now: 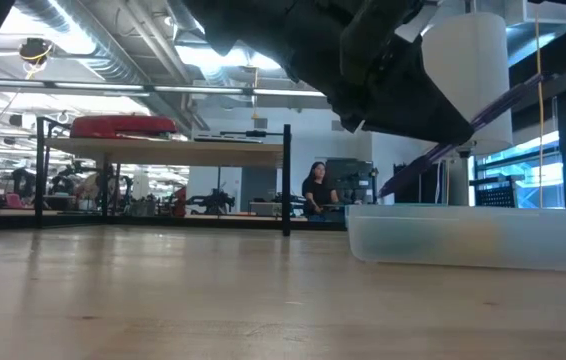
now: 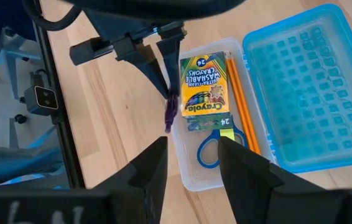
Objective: Pack school essentials
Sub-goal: Put the purple pen into the blue supply box
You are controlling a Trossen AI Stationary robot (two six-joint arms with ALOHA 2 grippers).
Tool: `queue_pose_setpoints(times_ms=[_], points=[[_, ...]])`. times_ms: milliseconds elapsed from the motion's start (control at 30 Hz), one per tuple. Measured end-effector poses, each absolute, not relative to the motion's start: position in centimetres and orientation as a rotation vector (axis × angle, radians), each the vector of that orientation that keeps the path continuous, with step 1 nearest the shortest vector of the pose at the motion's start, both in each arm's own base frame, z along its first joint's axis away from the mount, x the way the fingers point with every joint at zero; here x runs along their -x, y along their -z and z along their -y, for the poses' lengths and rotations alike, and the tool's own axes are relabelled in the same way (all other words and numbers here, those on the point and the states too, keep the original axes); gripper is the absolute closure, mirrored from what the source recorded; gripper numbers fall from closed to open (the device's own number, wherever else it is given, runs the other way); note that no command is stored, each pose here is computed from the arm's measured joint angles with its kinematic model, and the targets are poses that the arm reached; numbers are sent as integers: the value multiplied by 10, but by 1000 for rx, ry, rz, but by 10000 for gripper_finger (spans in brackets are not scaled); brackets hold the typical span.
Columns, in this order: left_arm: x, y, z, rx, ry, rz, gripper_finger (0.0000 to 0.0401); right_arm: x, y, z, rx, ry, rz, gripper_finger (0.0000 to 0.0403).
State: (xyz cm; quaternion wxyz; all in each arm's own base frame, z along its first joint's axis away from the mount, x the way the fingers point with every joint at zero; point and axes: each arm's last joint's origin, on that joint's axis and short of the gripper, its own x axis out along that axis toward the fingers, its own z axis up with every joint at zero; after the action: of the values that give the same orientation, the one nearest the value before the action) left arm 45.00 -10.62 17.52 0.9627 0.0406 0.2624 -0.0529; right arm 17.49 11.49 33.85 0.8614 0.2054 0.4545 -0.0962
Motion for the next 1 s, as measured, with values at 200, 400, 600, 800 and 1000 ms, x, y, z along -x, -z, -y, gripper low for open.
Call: queue_pose_setpoints(times_ms=[200,400,600,800,1000], points=[[-450,-175,106,-85,107,-539,362,-175,-339,-115,-432,201,-953,260],[-449,-174,105,-83,117,-551,362,-175,-339,-115,-432,201,-952,260],[-449,-173,105,-83,117,-557,362,-175,-339,-115,-432,201,-952,260],[-449,-173,105,-79,116,-562,362,-175,-339,-115,-432,201,-952,260],[-448,-172,105,-51,107,-569,362,-175,-339,-115,-433,201,-952,260]])
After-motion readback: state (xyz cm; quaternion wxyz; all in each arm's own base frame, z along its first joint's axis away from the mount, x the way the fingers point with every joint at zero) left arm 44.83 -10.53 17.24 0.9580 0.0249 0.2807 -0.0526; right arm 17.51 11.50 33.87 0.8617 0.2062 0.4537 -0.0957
